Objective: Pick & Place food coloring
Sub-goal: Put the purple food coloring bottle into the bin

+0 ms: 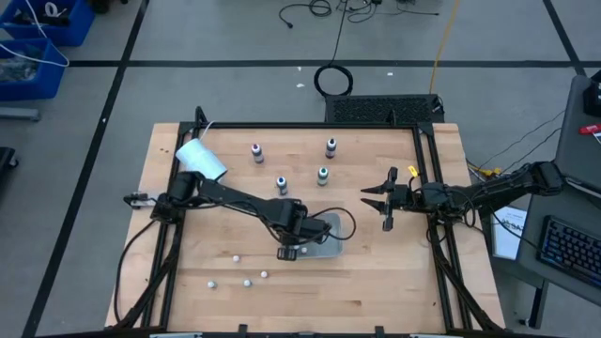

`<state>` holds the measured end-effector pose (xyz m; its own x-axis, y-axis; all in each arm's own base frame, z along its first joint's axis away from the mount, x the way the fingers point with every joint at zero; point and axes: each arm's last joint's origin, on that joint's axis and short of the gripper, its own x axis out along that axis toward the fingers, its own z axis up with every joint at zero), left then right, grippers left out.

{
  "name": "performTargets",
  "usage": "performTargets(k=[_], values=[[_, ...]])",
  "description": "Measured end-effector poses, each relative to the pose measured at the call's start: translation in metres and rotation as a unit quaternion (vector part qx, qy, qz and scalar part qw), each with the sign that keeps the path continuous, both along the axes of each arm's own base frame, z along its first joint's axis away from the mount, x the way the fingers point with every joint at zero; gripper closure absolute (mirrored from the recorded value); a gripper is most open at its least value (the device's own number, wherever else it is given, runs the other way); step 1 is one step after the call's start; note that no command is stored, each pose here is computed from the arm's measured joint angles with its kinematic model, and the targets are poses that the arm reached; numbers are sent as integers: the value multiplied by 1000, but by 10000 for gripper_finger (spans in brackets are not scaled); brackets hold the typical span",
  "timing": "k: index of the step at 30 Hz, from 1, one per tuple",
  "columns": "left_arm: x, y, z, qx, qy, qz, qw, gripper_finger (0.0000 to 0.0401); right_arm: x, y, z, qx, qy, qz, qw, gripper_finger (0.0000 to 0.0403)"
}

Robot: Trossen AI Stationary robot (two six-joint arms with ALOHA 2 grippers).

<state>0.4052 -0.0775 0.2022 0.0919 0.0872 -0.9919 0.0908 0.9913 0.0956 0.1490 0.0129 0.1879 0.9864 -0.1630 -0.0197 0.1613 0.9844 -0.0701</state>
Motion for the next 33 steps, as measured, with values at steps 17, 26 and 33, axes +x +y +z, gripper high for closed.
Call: performTargets(k=[17,26,33], values=[[-4,-1,-27,-49,-4,2,999,348,0,0,0,0,0,0,1000,298],[-4,-2,-28,-50,-3,3,999,304,0,0,0,0,0,0,1000,298],[-5,-2,-31,-51,2,2,999,247,0,0,0,0,2,0,1000,298]])
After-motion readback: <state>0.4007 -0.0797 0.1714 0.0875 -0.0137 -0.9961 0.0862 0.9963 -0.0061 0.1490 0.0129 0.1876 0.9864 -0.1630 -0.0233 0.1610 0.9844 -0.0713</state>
